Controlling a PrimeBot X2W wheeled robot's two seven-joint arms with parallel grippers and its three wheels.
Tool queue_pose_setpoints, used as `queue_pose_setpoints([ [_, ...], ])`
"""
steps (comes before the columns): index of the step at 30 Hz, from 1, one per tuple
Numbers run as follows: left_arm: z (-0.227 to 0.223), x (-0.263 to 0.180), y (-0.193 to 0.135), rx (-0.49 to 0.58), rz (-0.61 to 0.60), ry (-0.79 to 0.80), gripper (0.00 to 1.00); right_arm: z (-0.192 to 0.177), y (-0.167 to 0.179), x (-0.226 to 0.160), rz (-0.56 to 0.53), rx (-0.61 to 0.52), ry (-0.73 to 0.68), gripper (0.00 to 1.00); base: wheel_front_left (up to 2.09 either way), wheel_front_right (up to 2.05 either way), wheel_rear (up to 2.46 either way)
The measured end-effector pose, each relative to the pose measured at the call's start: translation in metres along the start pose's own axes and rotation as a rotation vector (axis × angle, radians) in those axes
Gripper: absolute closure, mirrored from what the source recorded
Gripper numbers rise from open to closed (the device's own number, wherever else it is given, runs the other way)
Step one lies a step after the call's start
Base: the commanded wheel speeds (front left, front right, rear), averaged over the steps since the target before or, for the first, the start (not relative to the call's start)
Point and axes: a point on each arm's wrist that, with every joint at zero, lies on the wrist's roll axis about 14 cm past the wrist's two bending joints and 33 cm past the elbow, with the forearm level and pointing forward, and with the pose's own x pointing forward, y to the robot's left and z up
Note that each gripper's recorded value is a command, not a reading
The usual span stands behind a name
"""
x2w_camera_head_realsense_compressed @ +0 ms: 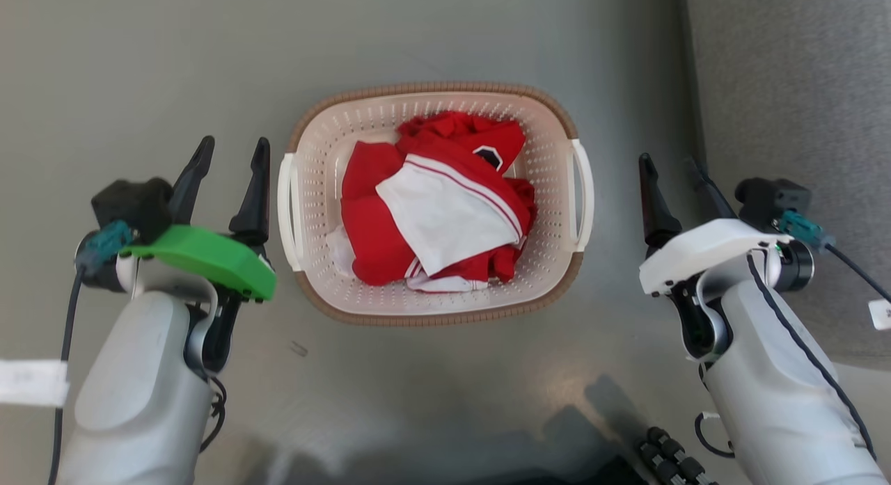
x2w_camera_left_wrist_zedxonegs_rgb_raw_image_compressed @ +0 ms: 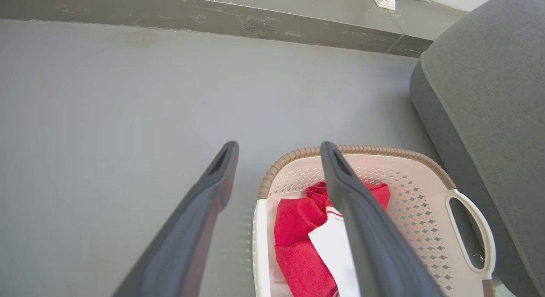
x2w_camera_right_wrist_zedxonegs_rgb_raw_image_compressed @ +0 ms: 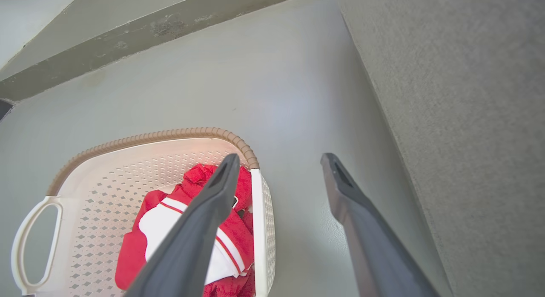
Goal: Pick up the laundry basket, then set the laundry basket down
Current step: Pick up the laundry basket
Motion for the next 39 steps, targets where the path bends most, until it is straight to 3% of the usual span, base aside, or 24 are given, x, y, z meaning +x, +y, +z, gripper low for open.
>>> queue_pose_setpoints([
  [15, -0.069, 0.025, 0.016, -0.060, 0.003, 0.235, 0.00, -0.064, 0.020, 0.038, 0.083, -0.013, 0.228, 0.00, 0.00, 0.00, 0.00],
  [39, -0.156, 0.026, 0.027, -0.126, 0.009, 0.540, 0.00, -0.112, 0.025, 0.064, 0.110, 0.015, 0.392, 0.00, 0.00, 0.00, 0.00],
])
